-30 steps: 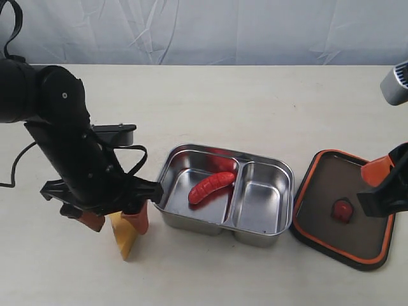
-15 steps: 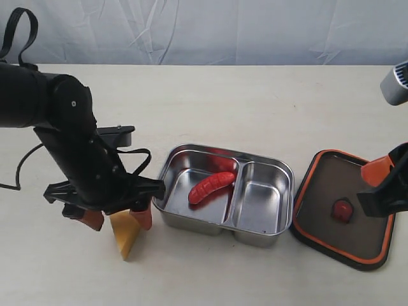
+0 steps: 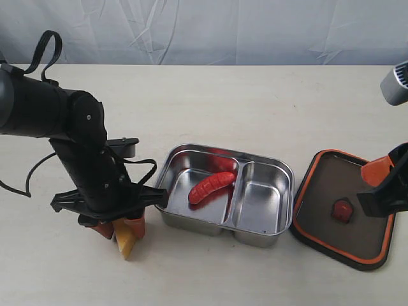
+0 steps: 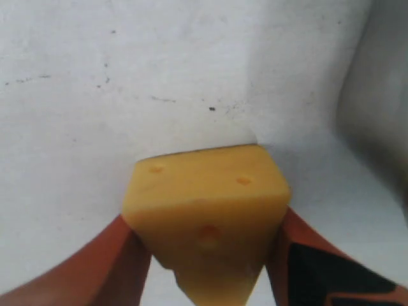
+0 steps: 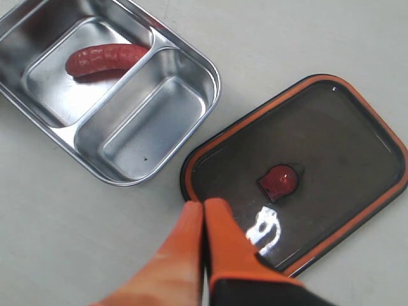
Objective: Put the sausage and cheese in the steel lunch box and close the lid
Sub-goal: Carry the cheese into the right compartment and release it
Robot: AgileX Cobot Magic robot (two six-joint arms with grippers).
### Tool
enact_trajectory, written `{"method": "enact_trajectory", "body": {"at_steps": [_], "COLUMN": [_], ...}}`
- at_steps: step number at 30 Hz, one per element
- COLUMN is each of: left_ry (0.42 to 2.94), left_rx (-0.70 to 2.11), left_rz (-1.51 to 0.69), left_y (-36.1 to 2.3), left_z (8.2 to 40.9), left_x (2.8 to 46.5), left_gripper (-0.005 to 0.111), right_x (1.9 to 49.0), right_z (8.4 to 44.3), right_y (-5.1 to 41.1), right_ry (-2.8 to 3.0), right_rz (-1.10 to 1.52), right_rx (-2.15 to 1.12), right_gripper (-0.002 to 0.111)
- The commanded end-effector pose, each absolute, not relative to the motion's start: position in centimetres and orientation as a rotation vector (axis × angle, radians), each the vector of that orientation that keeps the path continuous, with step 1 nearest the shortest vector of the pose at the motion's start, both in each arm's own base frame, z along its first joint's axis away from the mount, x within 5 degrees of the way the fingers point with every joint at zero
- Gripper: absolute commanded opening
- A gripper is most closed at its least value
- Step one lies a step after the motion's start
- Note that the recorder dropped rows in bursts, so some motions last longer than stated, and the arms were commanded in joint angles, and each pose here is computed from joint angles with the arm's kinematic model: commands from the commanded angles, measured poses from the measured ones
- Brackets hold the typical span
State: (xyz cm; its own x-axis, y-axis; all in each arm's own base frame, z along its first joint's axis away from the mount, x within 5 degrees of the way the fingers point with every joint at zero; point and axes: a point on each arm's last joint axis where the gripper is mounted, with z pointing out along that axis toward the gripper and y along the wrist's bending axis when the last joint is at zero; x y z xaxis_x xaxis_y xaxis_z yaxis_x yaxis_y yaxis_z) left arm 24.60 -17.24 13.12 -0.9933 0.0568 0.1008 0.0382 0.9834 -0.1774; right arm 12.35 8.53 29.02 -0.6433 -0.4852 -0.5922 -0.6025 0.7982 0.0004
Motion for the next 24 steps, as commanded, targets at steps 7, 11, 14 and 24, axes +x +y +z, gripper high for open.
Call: {"method": "enact_trajectory", "body": {"at_steps": [7, 11, 14, 24], "left_ry": [-3.022, -3.063, -3.104, -3.207], "left_rx": [-0.19, -0.22, -0.227, -0.229], "left_rz": [0.179, 0.154, 0.189, 0.322], "left_y": [-16.4, -15.9, -15.7, -15.5], "left_z": [14.5, 16.2, 17.7, 21.5], "left_x": [24.0, 23.8, 23.5, 22.8], "left_gripper": [0.0, 0.0, 0.0, 0.0], "right_x": [12.3, 12.3, 12.3, 12.2], "right_z": [29.3, 29.3, 29.3, 29.2], "right_y": [8.5, 8.5, 8.5, 8.4], "right_ry": [2.393, 2.393, 2.393, 2.408], "right_rz": [0.258, 0.258, 0.258, 0.254], "right_rx": [-0.805, -0.805, -0.805, -0.811], "right_gripper": [0.0, 0.0, 0.0, 0.0]}}
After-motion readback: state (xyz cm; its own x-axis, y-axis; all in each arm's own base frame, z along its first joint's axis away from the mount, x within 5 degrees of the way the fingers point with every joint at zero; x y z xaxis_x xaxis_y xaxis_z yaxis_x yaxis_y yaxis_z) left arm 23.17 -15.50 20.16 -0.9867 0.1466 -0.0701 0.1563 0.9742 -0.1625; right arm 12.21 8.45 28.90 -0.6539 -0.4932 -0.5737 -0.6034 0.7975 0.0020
